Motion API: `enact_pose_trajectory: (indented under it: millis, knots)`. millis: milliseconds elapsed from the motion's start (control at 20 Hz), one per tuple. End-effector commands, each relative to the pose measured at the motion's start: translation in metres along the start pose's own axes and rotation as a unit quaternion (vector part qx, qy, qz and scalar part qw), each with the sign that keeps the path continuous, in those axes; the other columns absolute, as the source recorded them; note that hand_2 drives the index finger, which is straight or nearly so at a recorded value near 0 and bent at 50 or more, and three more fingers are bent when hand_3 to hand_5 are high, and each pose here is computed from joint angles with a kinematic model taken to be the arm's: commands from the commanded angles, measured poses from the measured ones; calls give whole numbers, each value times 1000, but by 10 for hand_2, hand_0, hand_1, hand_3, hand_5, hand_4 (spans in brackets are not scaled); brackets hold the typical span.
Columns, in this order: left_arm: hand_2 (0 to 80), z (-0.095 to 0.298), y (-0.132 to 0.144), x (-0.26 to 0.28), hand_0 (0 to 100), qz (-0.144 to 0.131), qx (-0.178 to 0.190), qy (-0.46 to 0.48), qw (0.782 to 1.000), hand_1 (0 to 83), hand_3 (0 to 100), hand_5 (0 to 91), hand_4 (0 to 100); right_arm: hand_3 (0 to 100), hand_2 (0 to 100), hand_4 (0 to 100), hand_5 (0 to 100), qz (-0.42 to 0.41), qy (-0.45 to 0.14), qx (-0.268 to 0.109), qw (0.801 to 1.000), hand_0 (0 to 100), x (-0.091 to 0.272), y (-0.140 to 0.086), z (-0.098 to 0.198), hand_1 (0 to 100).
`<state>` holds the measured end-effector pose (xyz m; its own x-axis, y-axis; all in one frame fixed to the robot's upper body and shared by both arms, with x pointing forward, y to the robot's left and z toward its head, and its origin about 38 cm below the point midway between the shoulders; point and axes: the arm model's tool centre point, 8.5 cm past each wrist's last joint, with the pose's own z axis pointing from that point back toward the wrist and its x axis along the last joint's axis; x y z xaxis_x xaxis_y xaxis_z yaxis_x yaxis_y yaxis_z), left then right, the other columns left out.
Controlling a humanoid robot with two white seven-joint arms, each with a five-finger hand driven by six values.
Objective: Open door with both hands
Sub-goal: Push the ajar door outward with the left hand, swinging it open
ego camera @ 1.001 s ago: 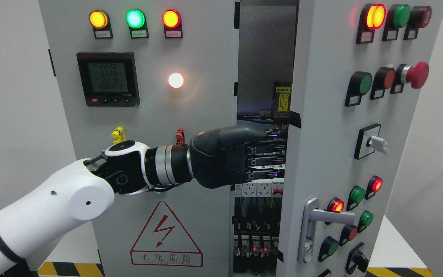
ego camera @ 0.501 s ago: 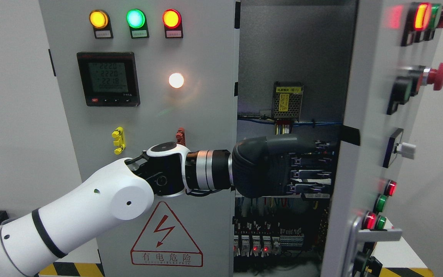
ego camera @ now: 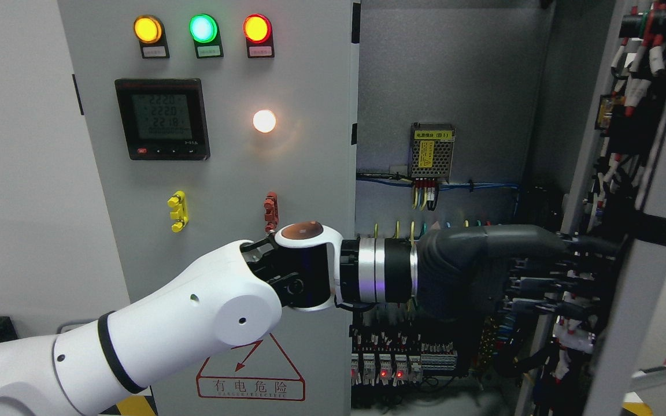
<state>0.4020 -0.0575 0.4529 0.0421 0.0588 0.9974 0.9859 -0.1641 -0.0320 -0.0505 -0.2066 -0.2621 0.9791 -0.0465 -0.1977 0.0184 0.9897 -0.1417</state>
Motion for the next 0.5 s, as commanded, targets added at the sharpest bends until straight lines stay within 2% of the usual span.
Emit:
enact_pose_trajectory:
  millis: [0, 250, 450]
  knots:
    - [0, -75, -44, 6, 837, -12, -67, -14, 998, 213, 0, 0, 0, 0, 0, 0, 0, 0, 0, 0, 1000, 0, 0, 0, 0, 0]
    - [0, -119, -48, 22, 836, -26, -19, -15, 999, 213, 0, 0, 0, 0, 0, 0, 0, 0, 0, 0, 1000, 0, 0, 0, 0, 0]
    - [0, -149, -51, 21, 836, -24, -3, -9, 1000, 213, 0, 0, 0, 0, 0, 0, 0, 0, 0, 0, 1000, 0, 0, 0, 0, 0]
